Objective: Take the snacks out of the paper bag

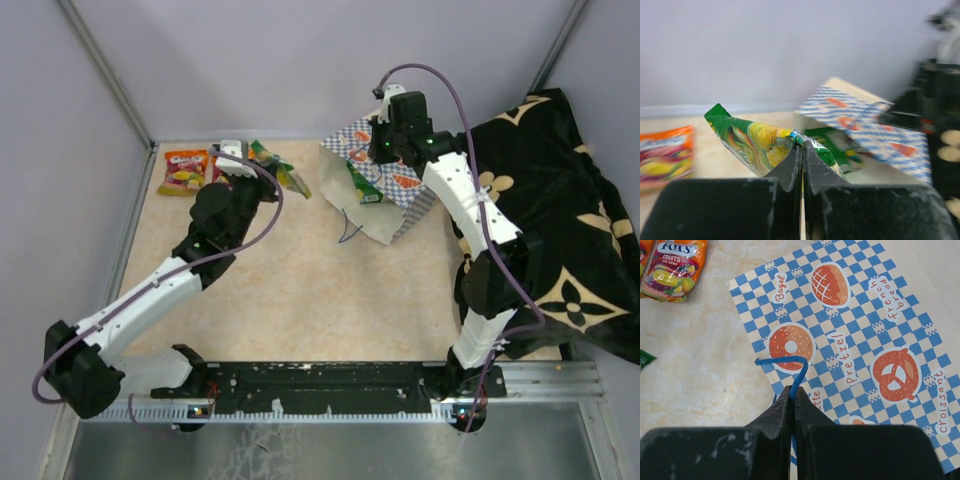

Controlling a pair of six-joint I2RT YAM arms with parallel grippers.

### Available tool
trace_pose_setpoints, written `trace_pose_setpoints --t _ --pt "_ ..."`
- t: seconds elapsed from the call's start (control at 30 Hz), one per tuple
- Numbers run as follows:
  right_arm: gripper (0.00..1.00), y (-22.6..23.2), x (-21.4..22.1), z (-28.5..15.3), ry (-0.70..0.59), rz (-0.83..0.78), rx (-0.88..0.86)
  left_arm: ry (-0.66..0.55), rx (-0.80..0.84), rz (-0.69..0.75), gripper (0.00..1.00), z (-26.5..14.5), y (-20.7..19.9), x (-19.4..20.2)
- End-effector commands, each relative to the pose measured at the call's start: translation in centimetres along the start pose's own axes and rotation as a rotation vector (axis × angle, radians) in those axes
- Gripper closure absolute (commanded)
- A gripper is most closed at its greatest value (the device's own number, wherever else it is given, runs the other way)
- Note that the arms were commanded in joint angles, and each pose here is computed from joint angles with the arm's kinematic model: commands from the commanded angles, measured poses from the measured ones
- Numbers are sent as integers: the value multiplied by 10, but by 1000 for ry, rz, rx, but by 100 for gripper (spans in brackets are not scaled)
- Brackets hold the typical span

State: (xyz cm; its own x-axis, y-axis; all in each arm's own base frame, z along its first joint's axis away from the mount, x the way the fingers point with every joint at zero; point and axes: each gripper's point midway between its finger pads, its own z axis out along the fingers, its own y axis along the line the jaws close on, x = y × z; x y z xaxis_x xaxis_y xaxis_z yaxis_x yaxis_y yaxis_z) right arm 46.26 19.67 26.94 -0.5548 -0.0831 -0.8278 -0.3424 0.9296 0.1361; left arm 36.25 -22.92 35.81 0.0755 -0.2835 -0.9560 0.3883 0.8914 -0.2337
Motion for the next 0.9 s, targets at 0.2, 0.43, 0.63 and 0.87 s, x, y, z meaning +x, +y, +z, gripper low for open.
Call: trace_pose_setpoints --t 0.2,0.43,0.63,0.87 --pt "100 13 -24 -17 -103 17 -63 245 -975 -480 100 -114 169 34" --pt "100 19 -15 -13 -88 33 -98 280 -1308 -688 100 -159 217 42" --pt "100 25 -5 -11 -70 39 -121 245 -1630 -419 100 -200 277 54" --pt "100 40 4 1 -49 45 -169 370 -1843 -114 100 -195 305 66"
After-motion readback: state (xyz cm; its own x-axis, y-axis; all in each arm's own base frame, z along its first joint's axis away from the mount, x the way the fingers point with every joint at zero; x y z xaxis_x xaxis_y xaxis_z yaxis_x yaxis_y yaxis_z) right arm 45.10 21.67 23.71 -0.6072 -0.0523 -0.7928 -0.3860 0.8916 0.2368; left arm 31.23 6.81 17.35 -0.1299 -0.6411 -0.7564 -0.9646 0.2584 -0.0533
